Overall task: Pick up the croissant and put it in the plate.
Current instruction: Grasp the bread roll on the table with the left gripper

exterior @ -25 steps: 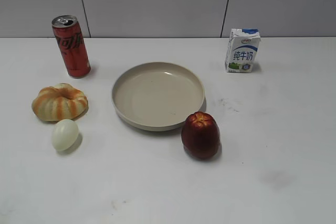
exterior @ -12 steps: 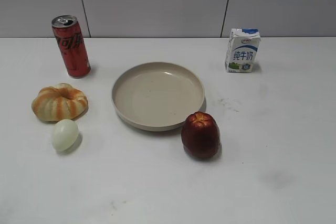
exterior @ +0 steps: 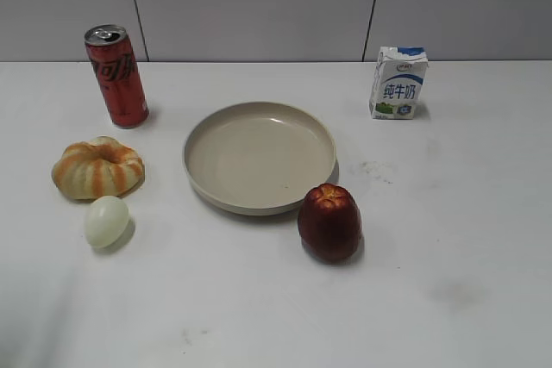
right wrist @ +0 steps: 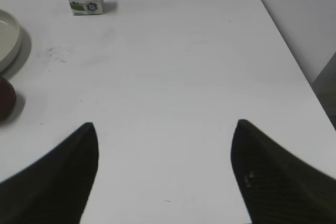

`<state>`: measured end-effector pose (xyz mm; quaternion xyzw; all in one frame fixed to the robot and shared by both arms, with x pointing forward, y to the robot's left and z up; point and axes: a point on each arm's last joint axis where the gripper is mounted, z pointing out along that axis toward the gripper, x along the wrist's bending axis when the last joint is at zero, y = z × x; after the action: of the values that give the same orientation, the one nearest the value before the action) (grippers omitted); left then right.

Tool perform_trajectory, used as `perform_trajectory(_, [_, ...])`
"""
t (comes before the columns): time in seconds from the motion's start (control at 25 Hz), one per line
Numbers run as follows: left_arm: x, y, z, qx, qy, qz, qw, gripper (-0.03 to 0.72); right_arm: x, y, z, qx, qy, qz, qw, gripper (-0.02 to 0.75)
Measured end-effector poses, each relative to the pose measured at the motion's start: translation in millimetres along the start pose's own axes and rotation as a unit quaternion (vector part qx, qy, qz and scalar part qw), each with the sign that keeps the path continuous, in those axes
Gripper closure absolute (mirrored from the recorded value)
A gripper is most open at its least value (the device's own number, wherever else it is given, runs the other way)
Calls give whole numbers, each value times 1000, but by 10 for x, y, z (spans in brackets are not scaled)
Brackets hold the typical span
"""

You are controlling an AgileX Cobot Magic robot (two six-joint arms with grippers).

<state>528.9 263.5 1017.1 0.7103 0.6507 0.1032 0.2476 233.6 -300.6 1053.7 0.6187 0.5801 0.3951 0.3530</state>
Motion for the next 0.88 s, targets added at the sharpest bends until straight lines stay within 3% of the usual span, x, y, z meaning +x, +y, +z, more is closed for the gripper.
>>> perform_trajectory(0.28, [60,291,788,63,-14,-27,998,44,0,0,0,0,0,0,1000,145])
perform_trajectory(0.64, [85,214,1375,91,-8,-35,995,137,0,0,0,0,0,0,1000,145])
perform_trajectory(0.76, [88,200,1430,93,-10,-45,995,282,0,0,0,0,0,0,1000,145])
perform_trajectory(0.88, [82,215,1421,91,-12,-47,995,536,0,0,0,0,0,0,1000,145])
